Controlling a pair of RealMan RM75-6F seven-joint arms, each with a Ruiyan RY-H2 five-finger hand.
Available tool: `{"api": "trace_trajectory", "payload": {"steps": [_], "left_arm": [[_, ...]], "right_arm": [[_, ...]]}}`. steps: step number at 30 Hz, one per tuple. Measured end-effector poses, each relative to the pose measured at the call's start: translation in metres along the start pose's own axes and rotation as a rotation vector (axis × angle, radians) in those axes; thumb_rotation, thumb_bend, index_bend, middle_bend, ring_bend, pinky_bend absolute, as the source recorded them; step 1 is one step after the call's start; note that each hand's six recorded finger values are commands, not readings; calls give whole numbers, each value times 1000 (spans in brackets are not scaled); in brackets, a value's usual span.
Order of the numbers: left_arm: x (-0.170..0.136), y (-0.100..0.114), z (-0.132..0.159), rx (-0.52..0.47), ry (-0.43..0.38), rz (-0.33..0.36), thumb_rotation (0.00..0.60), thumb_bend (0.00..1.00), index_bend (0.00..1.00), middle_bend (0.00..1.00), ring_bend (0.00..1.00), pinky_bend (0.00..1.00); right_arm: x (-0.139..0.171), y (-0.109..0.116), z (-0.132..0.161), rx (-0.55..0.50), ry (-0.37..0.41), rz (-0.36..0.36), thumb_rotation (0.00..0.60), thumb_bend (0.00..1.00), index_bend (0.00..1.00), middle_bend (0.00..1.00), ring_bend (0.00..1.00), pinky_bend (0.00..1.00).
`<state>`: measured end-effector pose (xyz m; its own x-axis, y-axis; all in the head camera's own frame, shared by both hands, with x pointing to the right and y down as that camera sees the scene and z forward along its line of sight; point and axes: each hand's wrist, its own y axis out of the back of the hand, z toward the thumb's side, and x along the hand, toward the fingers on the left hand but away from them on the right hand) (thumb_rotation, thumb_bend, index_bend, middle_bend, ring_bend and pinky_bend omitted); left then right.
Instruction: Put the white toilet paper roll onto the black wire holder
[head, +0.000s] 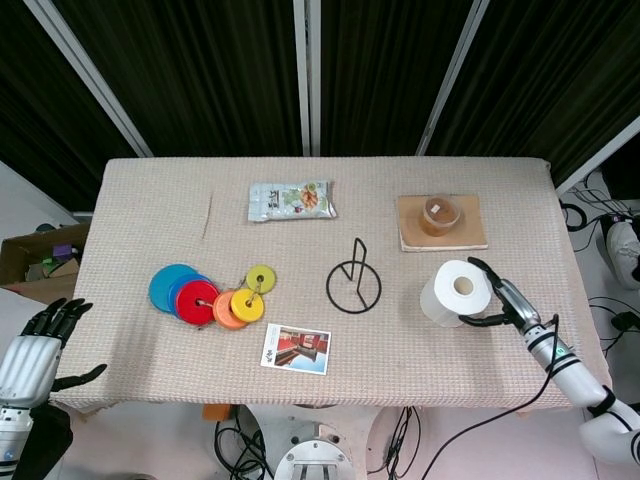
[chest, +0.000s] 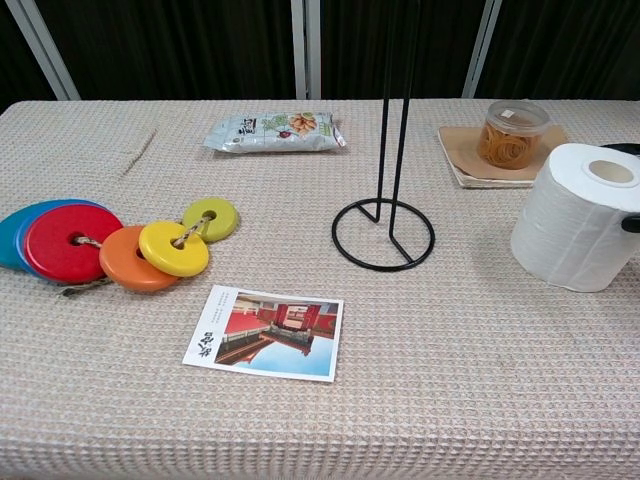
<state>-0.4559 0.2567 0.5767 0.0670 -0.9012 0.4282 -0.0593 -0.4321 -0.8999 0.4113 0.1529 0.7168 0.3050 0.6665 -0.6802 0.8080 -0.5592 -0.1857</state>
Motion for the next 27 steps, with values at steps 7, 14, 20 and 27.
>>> {"api": "trace_trajectory", "payload": {"steps": [7, 14, 20, 27], "left_arm": [[0, 1, 0, 0, -2, 1, 470, 87, 161, 146, 102, 209], [0, 0, 0, -2, 0, -1, 470, 88, 151, 145, 102, 209], [0, -1, -2, -2, 1, -4, 471, 88, 149, 145, 103, 209], [1, -1, -1, -3, -1, -4, 469, 88, 149, 145, 103, 209]], "right_arm": [[-2, 5, 3, 35, -3, -56, 600, 117, 285, 342, 270, 324], [-1, 8, 12, 17, 12, -78, 600, 174, 465, 471, 304, 372], [6, 15, 42, -15, 134, -118, 600, 176, 465, 471, 304, 372], [24, 20, 122, -84, 376, -155, 600, 176, 466, 470, 304, 373]]}}
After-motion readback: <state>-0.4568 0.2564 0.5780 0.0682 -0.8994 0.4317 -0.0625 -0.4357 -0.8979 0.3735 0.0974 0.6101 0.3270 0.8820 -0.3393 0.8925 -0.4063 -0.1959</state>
